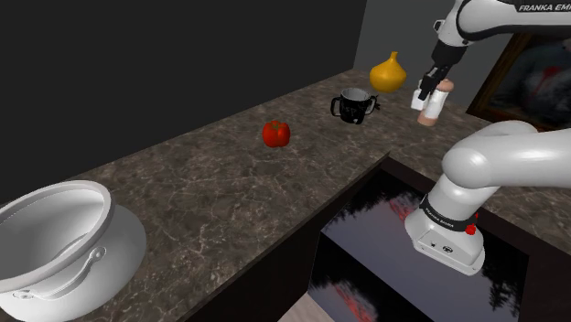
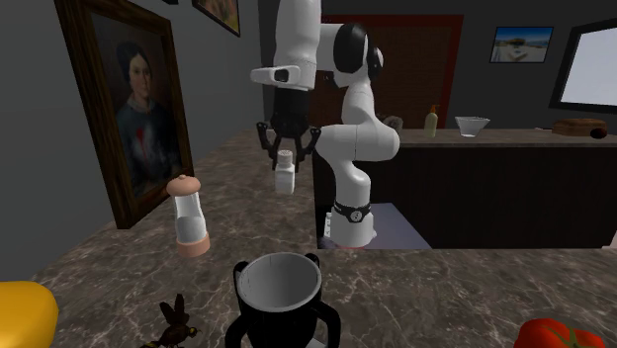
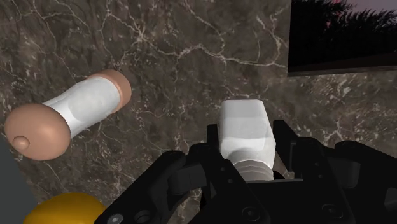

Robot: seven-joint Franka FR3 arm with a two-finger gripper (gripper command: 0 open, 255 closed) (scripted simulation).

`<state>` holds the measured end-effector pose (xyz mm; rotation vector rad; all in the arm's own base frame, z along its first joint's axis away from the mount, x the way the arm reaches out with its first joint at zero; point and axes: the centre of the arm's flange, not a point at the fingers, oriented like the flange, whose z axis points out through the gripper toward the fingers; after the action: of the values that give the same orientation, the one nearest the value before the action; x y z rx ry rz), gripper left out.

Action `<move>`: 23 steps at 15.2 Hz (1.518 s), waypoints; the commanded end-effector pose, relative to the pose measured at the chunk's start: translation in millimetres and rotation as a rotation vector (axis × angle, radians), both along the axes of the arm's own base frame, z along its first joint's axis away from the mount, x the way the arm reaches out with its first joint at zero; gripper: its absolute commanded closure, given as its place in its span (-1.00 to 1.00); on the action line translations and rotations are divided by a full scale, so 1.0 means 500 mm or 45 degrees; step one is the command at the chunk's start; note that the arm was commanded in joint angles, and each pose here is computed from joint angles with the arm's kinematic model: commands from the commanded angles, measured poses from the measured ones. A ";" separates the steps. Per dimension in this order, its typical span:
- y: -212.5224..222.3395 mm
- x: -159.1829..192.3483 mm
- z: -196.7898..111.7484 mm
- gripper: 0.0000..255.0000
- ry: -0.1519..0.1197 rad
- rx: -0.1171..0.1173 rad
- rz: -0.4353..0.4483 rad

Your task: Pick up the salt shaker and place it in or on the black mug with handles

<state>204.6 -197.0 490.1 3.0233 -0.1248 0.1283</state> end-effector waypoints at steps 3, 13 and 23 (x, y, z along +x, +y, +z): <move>-0.002 -0.002 0.043 1.00 0.000 0.000 0.000; -0.007 0.156 0.087 1.00 0.000 0.000 0.000; -0.016 0.420 0.103 1.00 0.000 0.000 0.000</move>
<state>399.8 -201.8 541.2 3.0239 -0.1246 0.1278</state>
